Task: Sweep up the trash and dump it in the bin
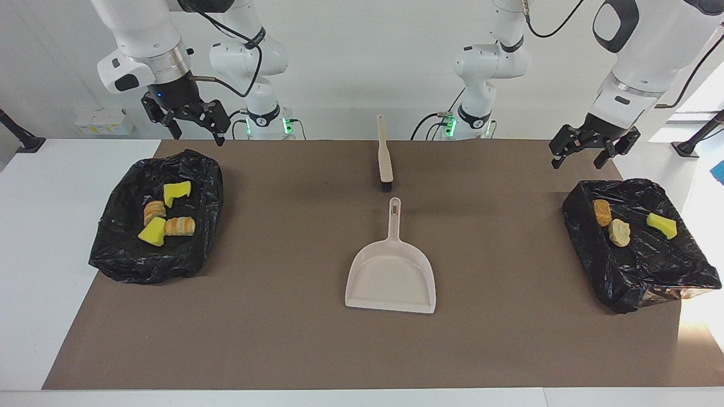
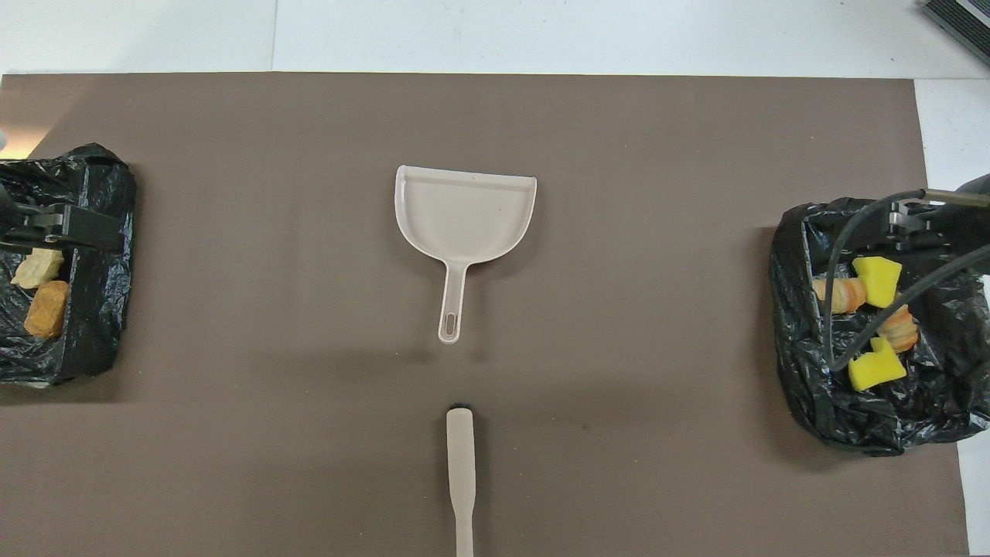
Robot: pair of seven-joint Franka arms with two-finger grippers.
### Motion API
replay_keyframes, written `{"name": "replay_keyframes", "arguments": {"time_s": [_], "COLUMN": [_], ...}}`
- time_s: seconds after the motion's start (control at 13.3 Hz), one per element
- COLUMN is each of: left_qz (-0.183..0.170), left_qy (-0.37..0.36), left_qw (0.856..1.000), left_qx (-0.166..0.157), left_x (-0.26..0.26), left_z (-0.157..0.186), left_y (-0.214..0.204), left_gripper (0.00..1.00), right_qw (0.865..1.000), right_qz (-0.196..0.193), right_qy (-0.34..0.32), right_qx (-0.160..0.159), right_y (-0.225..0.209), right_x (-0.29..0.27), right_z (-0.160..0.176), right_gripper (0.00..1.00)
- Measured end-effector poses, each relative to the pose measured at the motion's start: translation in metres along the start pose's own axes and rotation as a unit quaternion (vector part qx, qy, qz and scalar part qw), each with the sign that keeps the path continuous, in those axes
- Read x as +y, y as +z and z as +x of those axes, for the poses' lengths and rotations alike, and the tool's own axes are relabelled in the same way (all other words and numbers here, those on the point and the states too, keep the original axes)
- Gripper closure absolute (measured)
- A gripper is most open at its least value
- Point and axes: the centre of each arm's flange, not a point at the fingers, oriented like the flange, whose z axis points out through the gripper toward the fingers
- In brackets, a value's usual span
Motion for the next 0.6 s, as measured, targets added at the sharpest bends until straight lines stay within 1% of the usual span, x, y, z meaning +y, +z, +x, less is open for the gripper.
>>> {"name": "replay_keyframes", "arguments": {"time_s": [0.23, 0.6], "left_qz": [0.000, 0.000], "left_qy": [0.001, 0.001], "left_qw": [1.000, 1.000], "left_qx": [-0.003, -0.001], "left_x": [0.0002, 0.0000], "left_z": [-0.0080, -0.0093], "left_y": [0.0007, -0.0011], "left_gripper": [0.00, 0.00], "right_qw": [1.000, 1.000], "right_qz": [0.000, 0.000], "right_qy": [0.000, 0.000], "right_qx": [0.000, 0.000], "right_y": [0.0000, 0.0000], "right_x": [0.0000, 0.0000], "right_z": [0.0000, 0.0000], "right_gripper": [0.00, 0.00]}}
